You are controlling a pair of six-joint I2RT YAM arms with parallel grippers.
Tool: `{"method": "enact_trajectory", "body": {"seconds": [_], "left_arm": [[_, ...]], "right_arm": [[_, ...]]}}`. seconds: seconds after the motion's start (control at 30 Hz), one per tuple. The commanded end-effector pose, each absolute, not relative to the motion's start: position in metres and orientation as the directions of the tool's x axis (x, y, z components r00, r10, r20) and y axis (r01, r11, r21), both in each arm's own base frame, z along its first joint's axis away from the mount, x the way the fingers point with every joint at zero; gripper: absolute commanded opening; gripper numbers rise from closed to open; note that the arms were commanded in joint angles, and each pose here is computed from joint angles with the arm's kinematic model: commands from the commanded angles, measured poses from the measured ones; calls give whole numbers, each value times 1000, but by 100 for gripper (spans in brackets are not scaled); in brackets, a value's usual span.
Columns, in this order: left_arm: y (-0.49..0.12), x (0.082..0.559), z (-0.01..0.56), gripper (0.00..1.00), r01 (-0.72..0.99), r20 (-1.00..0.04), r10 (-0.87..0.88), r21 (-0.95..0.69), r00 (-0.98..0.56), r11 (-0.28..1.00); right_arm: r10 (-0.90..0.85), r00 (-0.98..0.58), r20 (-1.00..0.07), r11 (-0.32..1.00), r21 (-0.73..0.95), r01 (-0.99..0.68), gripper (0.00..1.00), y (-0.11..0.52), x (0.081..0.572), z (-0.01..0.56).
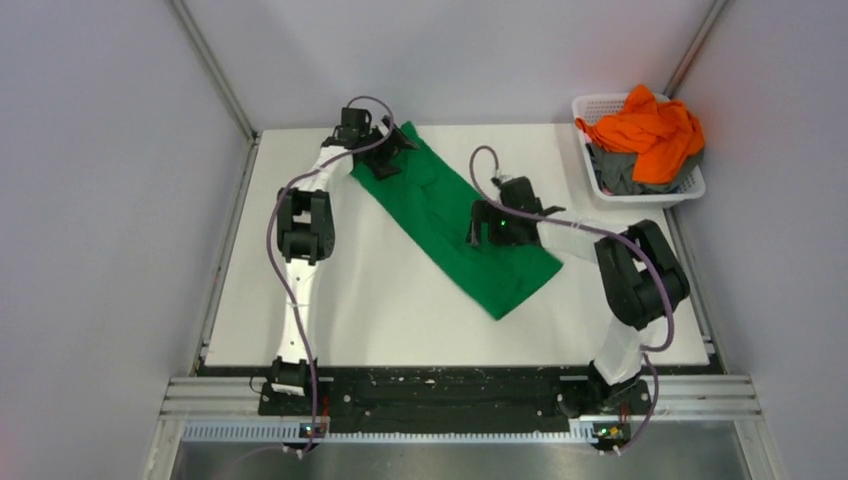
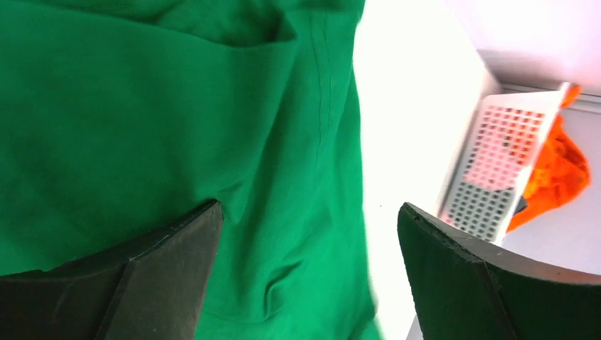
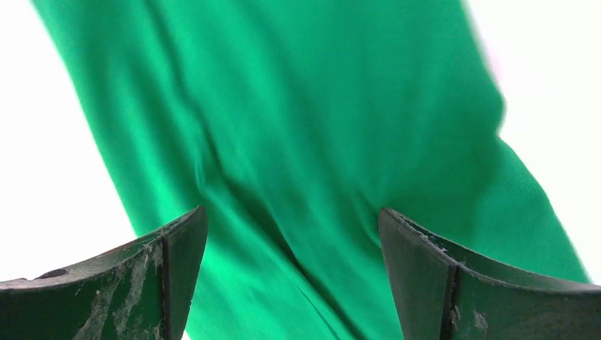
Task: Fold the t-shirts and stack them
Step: Rotate the tshirt 90 degrees
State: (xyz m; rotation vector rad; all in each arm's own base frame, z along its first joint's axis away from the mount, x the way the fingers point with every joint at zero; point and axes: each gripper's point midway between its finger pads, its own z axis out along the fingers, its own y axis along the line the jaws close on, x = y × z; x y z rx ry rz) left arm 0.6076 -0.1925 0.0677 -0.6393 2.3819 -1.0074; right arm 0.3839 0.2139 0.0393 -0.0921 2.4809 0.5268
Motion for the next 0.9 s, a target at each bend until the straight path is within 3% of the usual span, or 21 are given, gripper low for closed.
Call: {"method": "enact_trajectory", "body": {"seconds": [0.0,0.23,0.47,0.67,0.87], "left_arm": [[-243,639,58,99,-97,-281,-572,-835,-771,541],[-283,667,94,99,78,-407,-601,-864,-688,497],[-264,651,179,99,156,-556,-537,-773,-635,615],[-225,557,250,99,53,-584,-456,-652,-672,757],[-176,415,219,99,-69,-590,-409,-512,-696,856]], "right_arm": [[-67,-905,-420,853,447,-271,89,272,287,28],[-303,-817,-491,743,415,-525,92,336,250,58],[-184,-727,-661,791,339,-510,99,310,263,130],[-123,-750,-650,848,324,-420,99,267,241,117],[-140,-822,-552,840,373,-394,99,251,206,84]]}}
